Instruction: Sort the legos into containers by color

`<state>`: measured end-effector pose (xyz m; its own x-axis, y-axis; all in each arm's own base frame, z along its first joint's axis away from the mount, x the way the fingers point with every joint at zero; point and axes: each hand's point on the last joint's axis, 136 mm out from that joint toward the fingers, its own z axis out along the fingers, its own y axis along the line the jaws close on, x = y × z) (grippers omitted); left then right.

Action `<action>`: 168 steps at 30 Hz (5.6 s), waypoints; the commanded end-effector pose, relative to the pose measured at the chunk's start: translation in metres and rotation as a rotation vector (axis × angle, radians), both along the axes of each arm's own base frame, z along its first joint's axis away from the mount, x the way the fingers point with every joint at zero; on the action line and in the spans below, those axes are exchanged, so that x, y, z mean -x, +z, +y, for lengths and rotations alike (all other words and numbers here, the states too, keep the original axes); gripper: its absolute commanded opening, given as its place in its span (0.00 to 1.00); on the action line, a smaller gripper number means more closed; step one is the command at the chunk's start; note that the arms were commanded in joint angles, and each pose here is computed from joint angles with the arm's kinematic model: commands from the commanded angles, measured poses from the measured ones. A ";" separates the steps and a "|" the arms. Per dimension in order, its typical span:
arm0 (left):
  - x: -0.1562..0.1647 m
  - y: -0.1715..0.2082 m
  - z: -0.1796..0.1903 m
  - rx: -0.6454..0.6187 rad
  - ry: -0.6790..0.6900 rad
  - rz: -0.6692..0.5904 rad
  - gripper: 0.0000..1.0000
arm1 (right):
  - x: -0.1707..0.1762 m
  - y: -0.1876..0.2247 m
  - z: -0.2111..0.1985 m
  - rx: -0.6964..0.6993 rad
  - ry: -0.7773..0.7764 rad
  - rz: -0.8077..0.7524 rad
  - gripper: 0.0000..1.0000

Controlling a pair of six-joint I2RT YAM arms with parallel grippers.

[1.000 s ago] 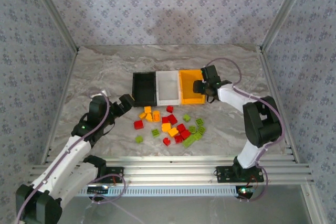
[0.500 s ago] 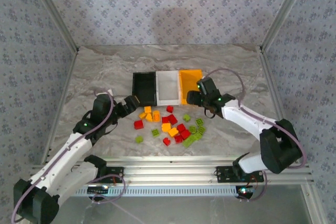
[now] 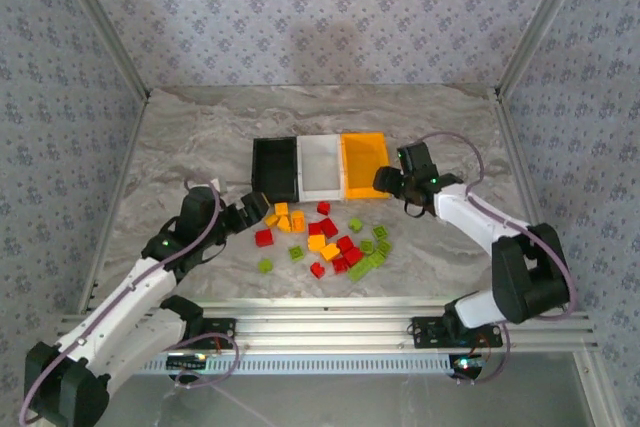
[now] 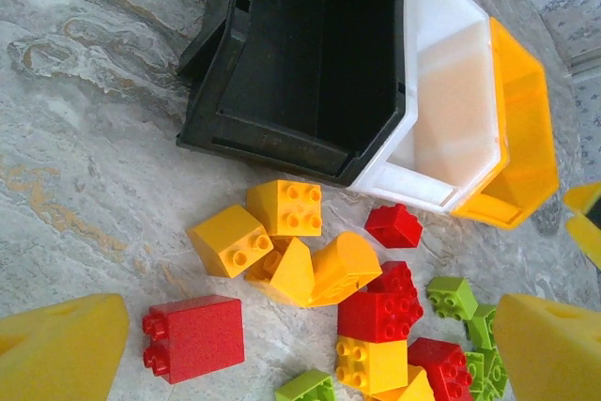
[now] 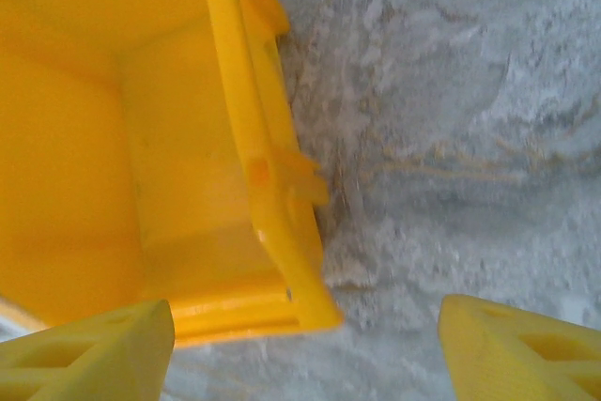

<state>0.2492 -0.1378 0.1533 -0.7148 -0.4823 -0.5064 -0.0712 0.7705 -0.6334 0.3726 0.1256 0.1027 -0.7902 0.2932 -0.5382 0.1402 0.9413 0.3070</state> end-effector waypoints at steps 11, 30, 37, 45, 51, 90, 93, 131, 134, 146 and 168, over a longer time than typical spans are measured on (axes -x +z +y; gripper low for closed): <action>-0.001 -0.005 0.006 -0.035 0.017 -0.006 0.99 | -0.057 -0.007 0.017 -0.011 0.033 0.024 0.73; -0.002 -0.002 0.002 -0.007 0.008 -0.009 0.99 | 0.004 0.016 0.017 0.016 0.000 -0.019 0.75; 0.001 0.010 0.004 -0.014 -0.003 -0.045 0.99 | 0.071 -0.001 0.022 0.101 0.041 0.080 0.73; 0.005 -0.005 0.002 -0.011 -0.010 -0.015 0.99 | 0.123 -0.050 0.020 0.173 0.050 0.178 0.71; 0.005 -0.008 0.001 -0.011 -0.017 -0.006 0.99 | 0.130 -0.068 0.020 0.215 0.079 0.212 0.70; 0.011 -0.010 0.015 -0.083 0.018 0.028 0.99 | 0.005 0.027 0.057 0.189 0.127 -0.011 0.28; 0.016 -0.014 0.018 -0.113 0.004 0.051 0.99 | -0.030 0.021 0.061 0.192 0.100 0.003 0.29; 0.079 -0.128 -0.030 -0.460 -0.299 0.289 0.66 | 0.066 0.050 0.059 -0.033 0.173 -0.187 0.73; 0.079 -0.134 -0.030 -0.483 -0.304 0.299 0.60 | 0.067 0.051 0.057 -0.030 0.171 -0.191 0.73; 0.077 -0.110 -0.035 -0.447 -0.307 0.257 0.30 | 0.069 0.047 0.048 -0.023 0.140 -0.190 0.73; -0.130 0.003 -0.272 -0.434 -0.528 -0.031 0.29 | 0.126 -0.011 -0.010 0.001 -0.016 -0.052 0.73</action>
<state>0.3747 -0.4005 0.1517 -0.7791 0.1293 -0.6134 0.3548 0.8977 -0.2613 0.2559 0.1294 0.0978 -0.7544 0.2768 -0.5952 0.0849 0.9403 0.3297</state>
